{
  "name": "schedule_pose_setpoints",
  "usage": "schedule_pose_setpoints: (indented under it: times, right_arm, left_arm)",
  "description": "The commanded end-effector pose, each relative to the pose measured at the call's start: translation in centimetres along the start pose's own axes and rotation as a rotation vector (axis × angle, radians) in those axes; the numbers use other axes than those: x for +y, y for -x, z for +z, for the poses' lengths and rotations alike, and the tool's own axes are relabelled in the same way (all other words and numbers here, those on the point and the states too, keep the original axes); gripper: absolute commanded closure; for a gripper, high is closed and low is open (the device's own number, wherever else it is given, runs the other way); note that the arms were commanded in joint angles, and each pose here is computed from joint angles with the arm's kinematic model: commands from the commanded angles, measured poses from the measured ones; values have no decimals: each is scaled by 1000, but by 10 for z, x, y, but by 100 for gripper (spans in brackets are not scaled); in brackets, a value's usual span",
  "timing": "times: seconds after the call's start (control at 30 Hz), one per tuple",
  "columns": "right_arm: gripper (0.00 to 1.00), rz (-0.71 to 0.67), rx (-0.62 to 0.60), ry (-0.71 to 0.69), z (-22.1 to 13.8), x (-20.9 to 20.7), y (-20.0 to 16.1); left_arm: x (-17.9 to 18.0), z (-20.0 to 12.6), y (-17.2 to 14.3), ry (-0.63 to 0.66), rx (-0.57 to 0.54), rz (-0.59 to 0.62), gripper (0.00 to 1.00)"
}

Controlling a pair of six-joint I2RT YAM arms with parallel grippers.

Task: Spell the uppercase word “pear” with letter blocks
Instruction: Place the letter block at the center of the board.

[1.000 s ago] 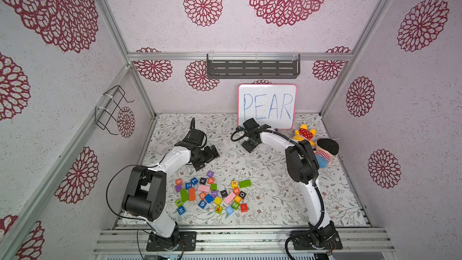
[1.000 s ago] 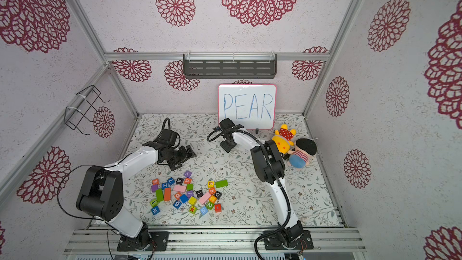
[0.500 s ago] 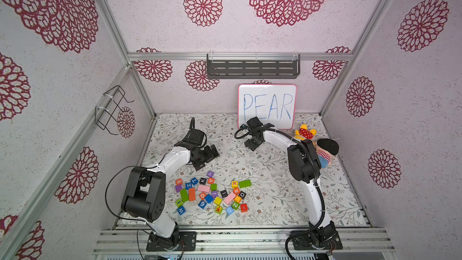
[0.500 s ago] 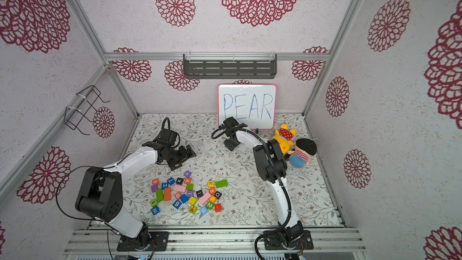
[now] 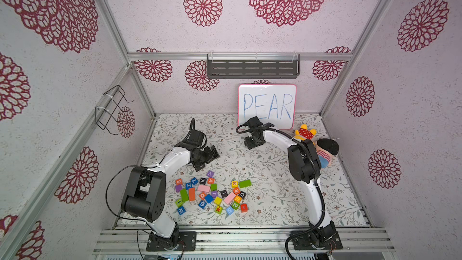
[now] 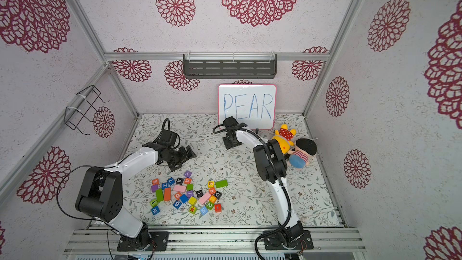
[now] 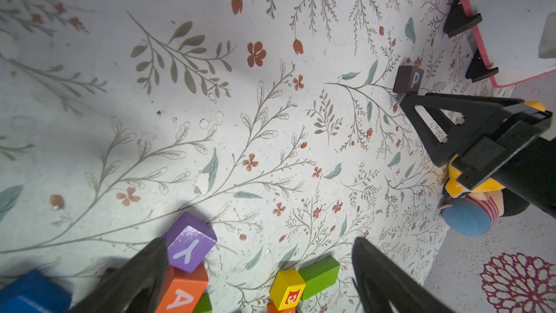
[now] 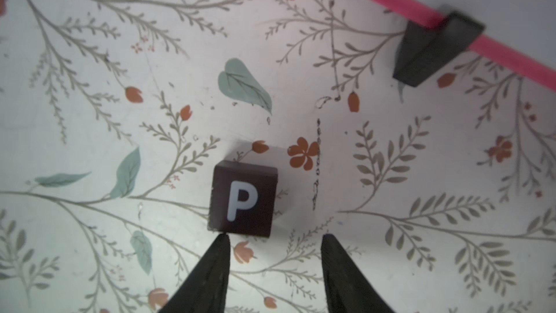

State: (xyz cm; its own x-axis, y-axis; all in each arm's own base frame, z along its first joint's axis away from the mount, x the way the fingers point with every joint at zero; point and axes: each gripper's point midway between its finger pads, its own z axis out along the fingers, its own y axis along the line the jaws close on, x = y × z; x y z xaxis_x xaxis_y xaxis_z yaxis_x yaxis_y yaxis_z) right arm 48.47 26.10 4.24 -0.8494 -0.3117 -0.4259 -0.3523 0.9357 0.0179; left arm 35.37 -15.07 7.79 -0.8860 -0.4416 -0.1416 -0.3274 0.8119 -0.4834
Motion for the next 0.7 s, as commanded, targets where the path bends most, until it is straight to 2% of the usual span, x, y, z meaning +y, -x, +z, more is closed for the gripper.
schedule_pose_setpoints:
  times: [0.0,0.3,0.53,0.67]
  right_arm:
    - [48,231,-114,64,-43,11,32]
    - [41,236,-108,29,-33,18,32]
    - [50,246,-110,-45,-22,11,38]
    - [52,245,-100,-68,-16,9,39]
  left_arm:
    - [-9,-4,2,-37,-18,7,2]
    - [-7,-8,1,-36,-25,16,2]
    - [-6,-10,-1,-40,-28,17,2]
    - [-5,-12,-1,-41,-34,17,2]
